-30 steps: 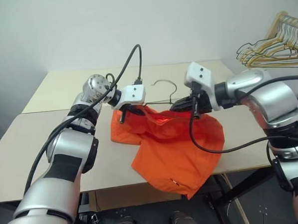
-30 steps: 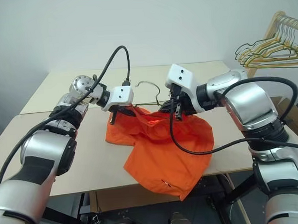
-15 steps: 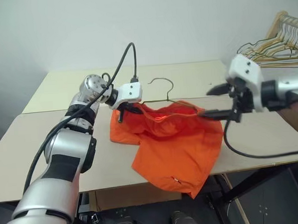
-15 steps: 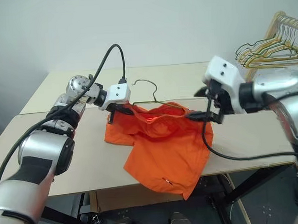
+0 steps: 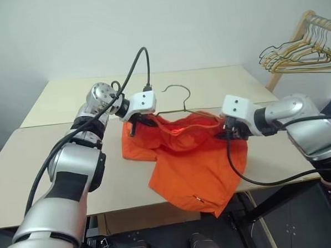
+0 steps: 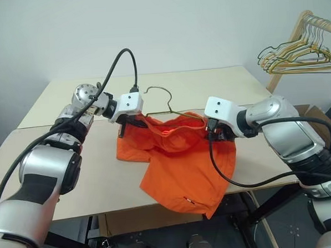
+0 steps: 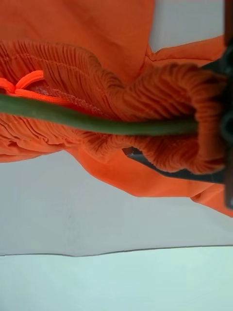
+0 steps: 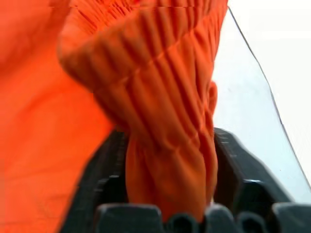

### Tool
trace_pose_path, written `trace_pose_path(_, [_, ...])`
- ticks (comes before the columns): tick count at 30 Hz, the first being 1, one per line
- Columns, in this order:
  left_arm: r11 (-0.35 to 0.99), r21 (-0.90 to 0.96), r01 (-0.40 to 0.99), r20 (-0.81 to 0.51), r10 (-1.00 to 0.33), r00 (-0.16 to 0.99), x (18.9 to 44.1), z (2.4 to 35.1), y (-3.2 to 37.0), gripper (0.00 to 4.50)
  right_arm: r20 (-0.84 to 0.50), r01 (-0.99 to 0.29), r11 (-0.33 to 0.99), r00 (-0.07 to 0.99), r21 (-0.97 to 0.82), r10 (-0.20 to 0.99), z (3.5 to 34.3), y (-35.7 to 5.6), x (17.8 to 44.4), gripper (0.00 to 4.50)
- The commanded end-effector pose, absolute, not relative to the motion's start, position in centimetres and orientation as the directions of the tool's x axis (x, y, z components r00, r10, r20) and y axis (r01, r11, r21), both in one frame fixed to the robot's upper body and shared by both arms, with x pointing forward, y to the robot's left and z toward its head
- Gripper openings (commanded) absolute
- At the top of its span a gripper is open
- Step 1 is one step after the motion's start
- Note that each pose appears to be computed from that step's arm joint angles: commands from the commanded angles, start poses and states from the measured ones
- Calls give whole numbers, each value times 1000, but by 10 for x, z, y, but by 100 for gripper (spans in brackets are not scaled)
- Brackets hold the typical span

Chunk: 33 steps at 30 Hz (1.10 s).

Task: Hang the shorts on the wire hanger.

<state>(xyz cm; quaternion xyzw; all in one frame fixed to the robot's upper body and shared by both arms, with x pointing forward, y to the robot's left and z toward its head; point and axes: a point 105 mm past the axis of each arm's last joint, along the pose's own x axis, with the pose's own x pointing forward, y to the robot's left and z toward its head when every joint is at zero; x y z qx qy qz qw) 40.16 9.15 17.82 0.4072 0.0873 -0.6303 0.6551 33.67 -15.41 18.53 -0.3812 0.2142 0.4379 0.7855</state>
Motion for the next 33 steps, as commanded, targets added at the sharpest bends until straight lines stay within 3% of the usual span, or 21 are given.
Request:
trace_pose_path(1, [-131, 479, 868, -595, -776, 211, 402, 193, 91, 0, -648, -849, 286, 524, -444, 552, 202, -149, 336, 112])
trace_pose_path(4, [-138, 481, 866, -597, -775, 208, 402, 193, 91, 0, -659, -863, 259, 499, -433, 563, 201, -145, 332, 2])
trace_pose_path(9, [-153, 486, 861, -597, -777, 200, 401, 194, 90, 0, -668, -887, 261, 459, -380, 586, 197, -143, 325, 2])
trace_pose_path(13, [-176, 460, 870, -576, -805, 142, 395, 203, 90, 111, -672, -908, 309, 418, -284, 611, 191, -147, 315, 0])
trace_pose_path(17, [-133, 484, 865, -520, -839, 162, 396, 216, 92, 246, -650, -902, 406, 396, -145, 649, 184, -154, 302, 0])
trace_pose_path(21, [-28, 530, 848, -419, -878, 233, 402, 236, 98, 367, -624, -846, 533, 412, 8, 664, 169, -167, 286, 0])
trace_pose_path(24, [144, 561, 815, -244, -912, 329, 412, 259, 99, 446, -606, -761, 642, 469, 93, 643, 157, -182, 275, 0])
trace_pose_path(28, [317, 499, 807, -17, -927, 374, 416, 287, 101, 446, -580, -620, 768, 571, 160, 581, 147, -202, 261, 0])
trace_pose_path(33, [336, 426, 840, 148, -942, 302, 401, 296, 90, 446, -541, -433, 880, 700, 198, 466, 148, -229, 246, 0])
